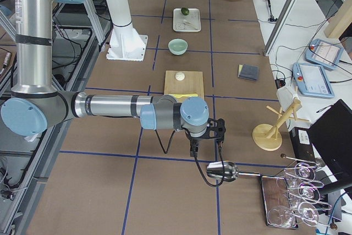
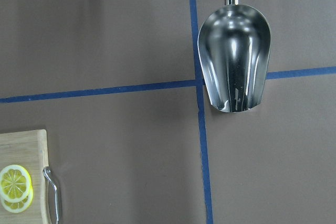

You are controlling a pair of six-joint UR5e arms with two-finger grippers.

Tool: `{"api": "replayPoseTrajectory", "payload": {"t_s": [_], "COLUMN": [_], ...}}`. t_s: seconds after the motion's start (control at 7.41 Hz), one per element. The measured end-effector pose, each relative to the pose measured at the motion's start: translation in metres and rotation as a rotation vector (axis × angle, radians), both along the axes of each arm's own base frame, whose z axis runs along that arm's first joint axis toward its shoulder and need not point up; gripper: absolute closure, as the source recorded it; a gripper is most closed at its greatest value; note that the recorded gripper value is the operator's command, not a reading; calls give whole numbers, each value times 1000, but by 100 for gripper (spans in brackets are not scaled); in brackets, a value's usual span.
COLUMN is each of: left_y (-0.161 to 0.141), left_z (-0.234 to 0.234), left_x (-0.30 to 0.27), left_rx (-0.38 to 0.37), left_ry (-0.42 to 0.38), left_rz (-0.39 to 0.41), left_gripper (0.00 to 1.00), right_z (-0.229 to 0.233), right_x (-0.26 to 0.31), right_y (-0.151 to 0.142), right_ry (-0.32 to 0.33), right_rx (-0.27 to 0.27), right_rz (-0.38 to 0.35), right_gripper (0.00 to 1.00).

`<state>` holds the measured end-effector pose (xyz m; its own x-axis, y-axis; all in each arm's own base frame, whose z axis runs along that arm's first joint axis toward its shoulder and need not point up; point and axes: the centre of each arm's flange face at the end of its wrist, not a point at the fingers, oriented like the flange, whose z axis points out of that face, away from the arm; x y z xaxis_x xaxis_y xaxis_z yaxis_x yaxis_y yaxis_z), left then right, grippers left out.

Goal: Put spoon and bun in bowl

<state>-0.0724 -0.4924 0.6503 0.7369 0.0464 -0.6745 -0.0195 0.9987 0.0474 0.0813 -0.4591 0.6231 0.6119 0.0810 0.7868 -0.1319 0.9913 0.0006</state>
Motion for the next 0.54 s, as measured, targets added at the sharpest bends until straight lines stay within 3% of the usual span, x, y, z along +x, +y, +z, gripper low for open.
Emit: {"api": "replayPoseTrajectory", "payload": {"t_s": [0.27,0.54], "left_y": [-2,-11], "left_z": [-4,-34], "left_x": [0,6], "left_rx": [8,74], "left_ry": [0,-3], "left_rz": [-1,6], "left_gripper": [0,0], "right_z": [-2,-8], "right_x": [-1,-2], "right_y": [-1,-3], "right_ry": [0,-3], "right_rx": [4,14], "right_rz": [-1,-2], "right_gripper": [0,0]}}
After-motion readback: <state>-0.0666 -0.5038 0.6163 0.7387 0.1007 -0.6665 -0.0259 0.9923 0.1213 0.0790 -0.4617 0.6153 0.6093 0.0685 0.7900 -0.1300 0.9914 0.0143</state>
